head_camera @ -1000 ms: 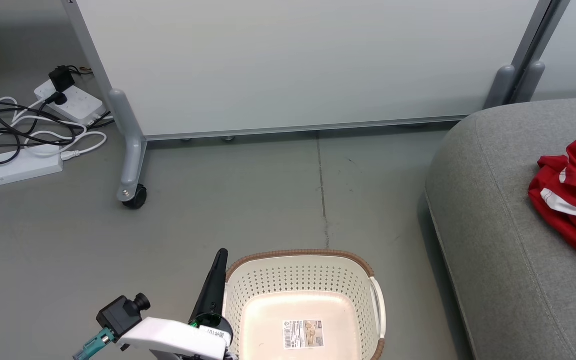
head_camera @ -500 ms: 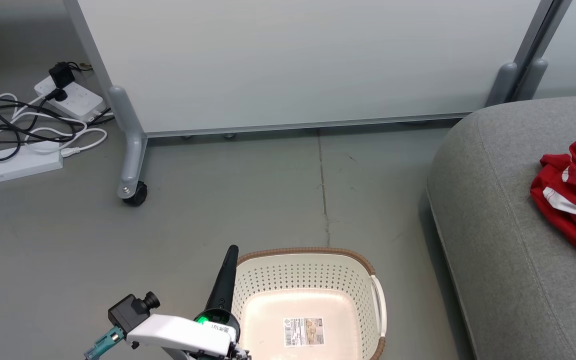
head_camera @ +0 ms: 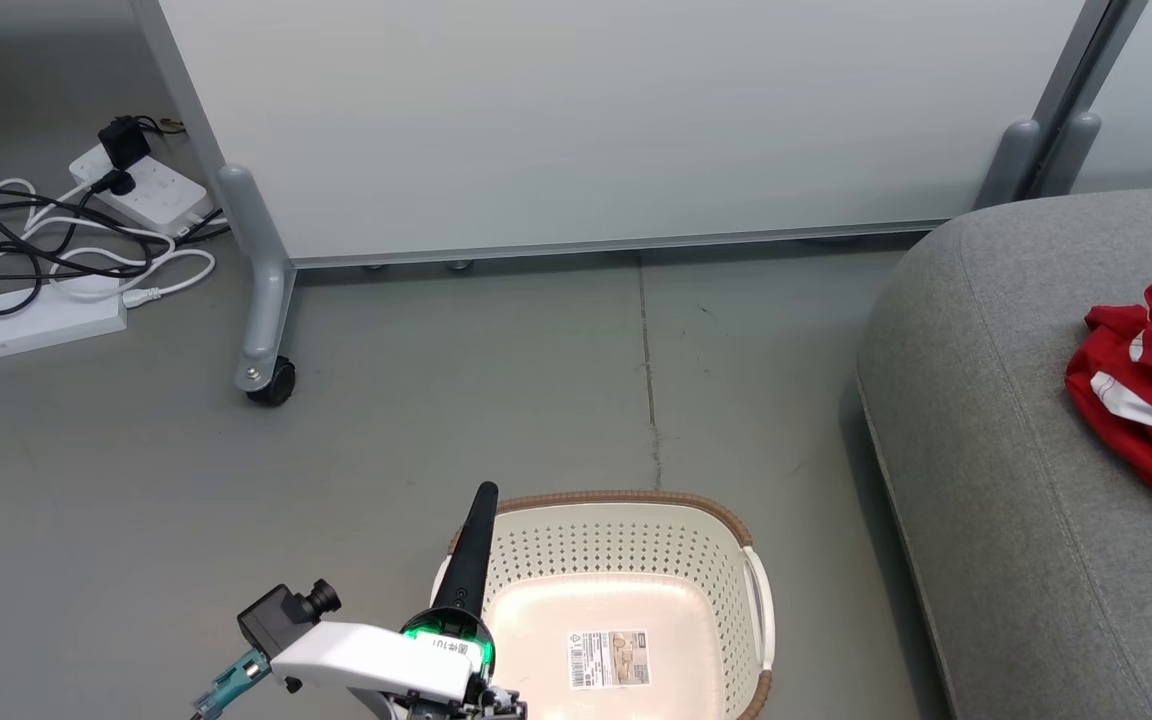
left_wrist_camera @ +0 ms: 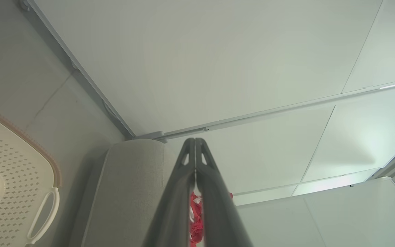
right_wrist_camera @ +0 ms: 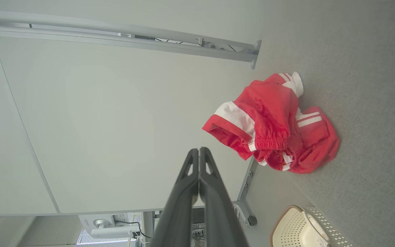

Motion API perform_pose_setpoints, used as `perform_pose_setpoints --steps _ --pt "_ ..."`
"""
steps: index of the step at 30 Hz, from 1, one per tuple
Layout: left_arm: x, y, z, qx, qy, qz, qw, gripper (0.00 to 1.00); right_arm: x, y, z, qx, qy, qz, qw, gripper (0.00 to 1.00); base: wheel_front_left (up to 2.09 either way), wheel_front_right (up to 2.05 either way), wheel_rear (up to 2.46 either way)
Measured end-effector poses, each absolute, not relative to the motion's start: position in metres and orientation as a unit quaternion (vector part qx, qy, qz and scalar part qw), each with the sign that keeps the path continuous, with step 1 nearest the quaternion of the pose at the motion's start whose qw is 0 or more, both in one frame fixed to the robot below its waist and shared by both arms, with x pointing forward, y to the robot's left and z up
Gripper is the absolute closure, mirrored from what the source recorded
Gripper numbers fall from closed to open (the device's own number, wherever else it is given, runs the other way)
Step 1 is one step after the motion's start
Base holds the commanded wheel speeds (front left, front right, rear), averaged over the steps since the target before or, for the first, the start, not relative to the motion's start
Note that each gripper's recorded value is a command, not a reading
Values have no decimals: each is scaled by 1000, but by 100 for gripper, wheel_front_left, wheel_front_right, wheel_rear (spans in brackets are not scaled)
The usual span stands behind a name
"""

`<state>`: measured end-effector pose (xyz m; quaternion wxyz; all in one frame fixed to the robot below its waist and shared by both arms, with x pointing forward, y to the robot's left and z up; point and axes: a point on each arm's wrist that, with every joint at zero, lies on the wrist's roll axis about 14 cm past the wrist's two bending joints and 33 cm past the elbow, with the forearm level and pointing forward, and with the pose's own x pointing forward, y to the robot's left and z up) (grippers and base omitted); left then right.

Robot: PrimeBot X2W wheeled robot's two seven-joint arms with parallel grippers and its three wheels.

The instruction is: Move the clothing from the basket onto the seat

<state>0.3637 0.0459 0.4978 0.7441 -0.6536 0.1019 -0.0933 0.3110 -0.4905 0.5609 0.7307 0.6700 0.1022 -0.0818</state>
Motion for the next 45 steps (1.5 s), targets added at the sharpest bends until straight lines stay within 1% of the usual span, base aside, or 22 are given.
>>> perform_pose_setpoints --steps 24,45 --pt "366 30 503 -716 112 -95 683 100 305 -500 614 721 28 20 692 100 0 0 0" --pt "366 30 503 -716 112 -95 682 100 305 -500 615 721 26 21 692 100 0 0 0"
